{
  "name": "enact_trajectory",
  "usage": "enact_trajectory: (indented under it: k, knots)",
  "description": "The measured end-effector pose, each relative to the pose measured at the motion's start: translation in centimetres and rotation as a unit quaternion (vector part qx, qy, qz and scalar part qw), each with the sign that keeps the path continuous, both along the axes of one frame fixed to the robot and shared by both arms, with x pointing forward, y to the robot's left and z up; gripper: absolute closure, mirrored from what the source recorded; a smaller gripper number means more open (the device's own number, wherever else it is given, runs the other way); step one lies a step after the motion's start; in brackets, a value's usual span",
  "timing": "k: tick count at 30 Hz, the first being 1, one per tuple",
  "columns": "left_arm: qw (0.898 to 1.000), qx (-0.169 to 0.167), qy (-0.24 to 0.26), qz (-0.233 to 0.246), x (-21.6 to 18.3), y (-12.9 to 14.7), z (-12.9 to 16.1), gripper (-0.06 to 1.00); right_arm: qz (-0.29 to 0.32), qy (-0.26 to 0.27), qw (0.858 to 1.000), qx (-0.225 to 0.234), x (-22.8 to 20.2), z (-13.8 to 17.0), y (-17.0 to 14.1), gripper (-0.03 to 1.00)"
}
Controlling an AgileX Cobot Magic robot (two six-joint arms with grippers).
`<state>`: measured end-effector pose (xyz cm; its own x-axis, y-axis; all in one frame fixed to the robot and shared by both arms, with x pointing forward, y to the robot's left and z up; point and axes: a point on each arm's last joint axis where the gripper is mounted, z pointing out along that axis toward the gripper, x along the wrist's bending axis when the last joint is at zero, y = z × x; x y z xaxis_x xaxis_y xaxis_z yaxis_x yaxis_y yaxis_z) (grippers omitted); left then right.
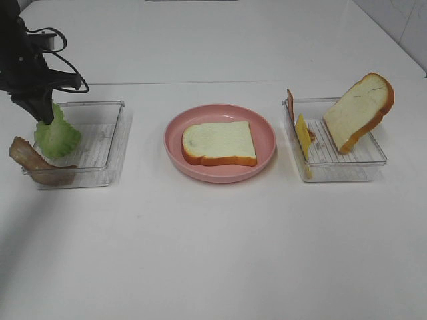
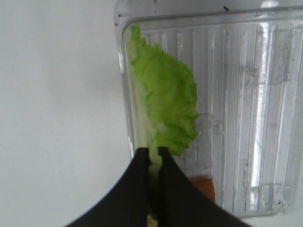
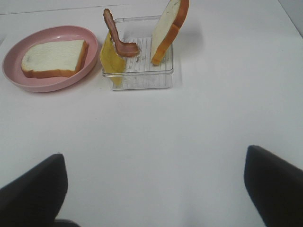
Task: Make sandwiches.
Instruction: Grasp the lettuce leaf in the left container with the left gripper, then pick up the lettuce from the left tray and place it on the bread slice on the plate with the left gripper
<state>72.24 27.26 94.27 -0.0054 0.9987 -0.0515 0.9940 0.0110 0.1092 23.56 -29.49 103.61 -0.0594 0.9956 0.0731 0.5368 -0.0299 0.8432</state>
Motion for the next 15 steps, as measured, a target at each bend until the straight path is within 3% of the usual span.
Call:
enact_trajectory:
  k: [7,10,15]
  knots:
    - [1.0,0.001,-0.013,-0.015,0.3,0.0,1.0,0.93,0.0,0.0,1.0,0.0,0.0,0.0,0.0,0.03]
    - [0.999,-0.004,-0.035,-0.018,0.3,-0.1,2.7,0.93,0.0,0.0,1.0,0.0,0.0,0.0,0.0,0.03]
    - [0.995,-0.023,-0.093,-0.019,-0.6,-0.4,8.1,0.93,0.0,0.0,1.0,0.0,0.0,0.0,0.0,0.03]
